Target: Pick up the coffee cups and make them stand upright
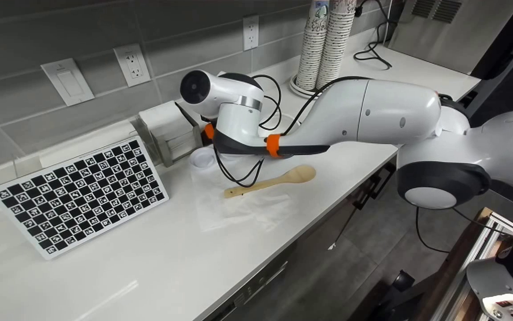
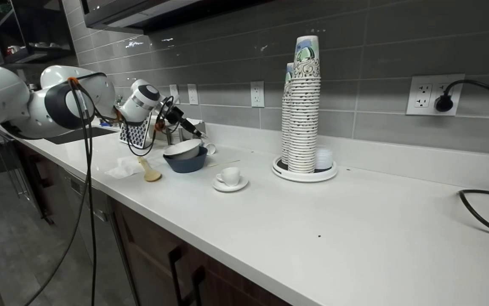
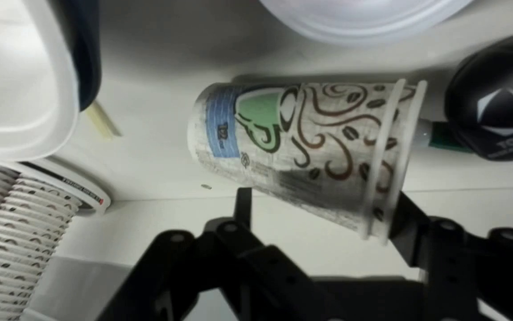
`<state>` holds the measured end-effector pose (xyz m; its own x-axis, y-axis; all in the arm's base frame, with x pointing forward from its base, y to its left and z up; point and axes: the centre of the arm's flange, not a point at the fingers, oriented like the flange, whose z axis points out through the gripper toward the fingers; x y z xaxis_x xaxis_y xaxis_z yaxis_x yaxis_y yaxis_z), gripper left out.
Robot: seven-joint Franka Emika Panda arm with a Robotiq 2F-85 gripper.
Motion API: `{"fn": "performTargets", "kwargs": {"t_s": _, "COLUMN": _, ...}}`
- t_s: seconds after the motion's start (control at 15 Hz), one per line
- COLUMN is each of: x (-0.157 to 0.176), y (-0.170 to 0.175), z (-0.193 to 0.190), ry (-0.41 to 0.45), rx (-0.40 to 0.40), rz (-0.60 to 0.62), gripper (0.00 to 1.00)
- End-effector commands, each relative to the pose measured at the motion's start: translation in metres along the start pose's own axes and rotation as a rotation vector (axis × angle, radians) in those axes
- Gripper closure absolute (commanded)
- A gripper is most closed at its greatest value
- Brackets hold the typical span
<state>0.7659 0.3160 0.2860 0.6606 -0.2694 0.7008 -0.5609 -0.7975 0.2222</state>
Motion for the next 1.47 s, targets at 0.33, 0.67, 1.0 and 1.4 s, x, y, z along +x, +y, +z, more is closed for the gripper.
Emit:
{"fn": "performTargets", "kwargs": {"t_s": 0.33, "x": 0.023, "y": -0.018, "z": -0.011, "ry": 0.095, "rx": -0.244, "rz": -0.014, "gripper": 0.89}}
{"fn": "performTargets", "kwargs": {"t_s": 0.67, "x": 0.046, "y": 0.005, "z": -0.006, "ry": 0.023, "rx": -0.271, "rz": 0.04, "gripper": 1.0}}
{"fn": "performTargets", "kwargs": {"t_s": 1.0, "x": 0.049, "y": 0.014, "z": -0.04, "ry": -0.08, "rx": -0.255, "rz": -0.005, "gripper": 0.6}}
{"fn": "performTargets", "kwargs": {"t_s": 1.4, "x": 0.03, "y": -0.004, "z": -0.064, "ry": -0.16, "rx": -0.226, "rz": -0.172, "gripper": 0.18}}
